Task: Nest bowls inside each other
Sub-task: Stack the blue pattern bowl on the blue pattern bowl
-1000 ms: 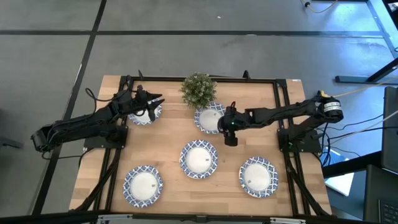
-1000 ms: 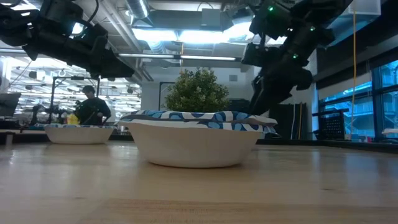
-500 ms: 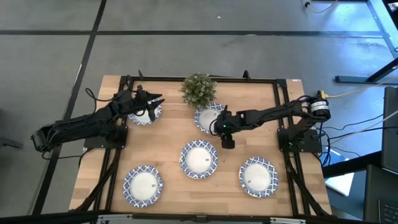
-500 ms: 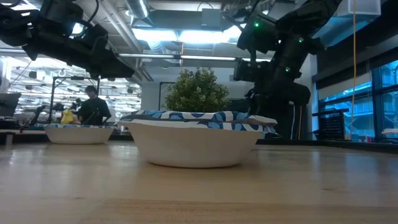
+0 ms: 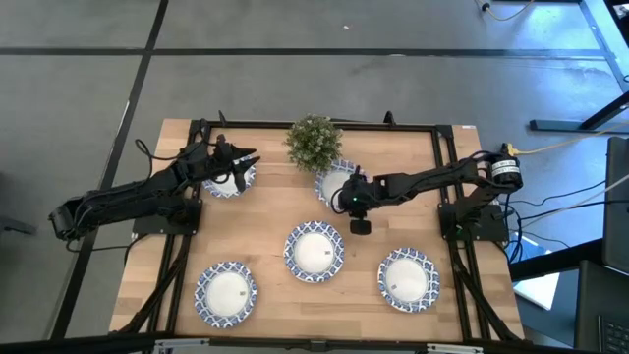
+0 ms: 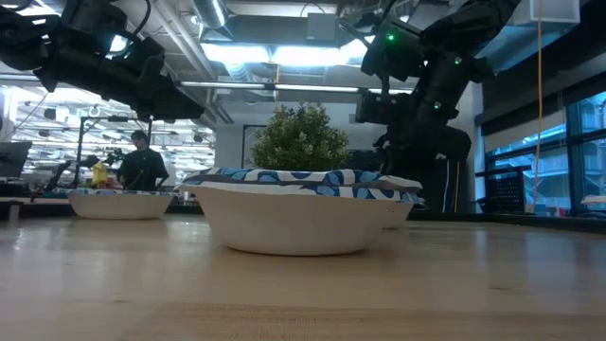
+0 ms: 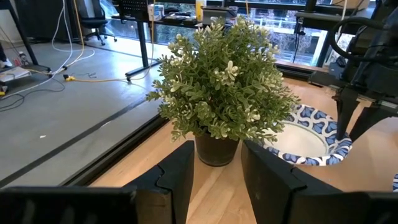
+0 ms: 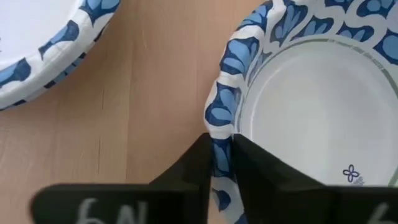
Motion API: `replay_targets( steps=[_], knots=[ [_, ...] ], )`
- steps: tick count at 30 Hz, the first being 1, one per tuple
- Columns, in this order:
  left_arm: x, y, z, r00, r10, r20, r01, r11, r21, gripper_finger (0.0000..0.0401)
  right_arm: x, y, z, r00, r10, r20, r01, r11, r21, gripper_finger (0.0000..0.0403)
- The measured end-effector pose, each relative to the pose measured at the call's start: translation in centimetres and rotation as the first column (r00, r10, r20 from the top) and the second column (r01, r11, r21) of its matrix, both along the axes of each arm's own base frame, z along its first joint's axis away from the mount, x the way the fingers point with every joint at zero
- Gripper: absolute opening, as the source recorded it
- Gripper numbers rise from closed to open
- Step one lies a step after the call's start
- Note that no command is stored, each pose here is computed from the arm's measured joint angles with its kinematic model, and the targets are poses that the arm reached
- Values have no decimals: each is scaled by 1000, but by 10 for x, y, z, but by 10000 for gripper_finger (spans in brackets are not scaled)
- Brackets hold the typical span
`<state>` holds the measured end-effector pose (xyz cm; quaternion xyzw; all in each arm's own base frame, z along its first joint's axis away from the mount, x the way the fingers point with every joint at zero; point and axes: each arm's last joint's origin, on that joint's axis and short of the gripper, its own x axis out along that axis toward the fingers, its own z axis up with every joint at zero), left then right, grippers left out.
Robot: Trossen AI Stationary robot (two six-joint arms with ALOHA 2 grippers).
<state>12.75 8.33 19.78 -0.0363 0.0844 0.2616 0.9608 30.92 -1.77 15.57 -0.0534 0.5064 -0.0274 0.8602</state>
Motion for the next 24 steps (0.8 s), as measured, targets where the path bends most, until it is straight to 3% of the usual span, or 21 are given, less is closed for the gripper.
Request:
replay_targets(
  steps=[7,13,24],
  knots=[
    [0,0,0,1000,0,0,0,1000,0,128,0,0,0,1000,-2,4,2,1000,-3,8],
    [0,0,0,1000,0,0,0,1000,0,128,2,0,7,1000,-9,-23,9,1000,3,22],
    [-1,1,0,998,58,-6,-58,998,9,128,25,4,62,1000,-12,-5,12,999,-33,11]
  ],
)
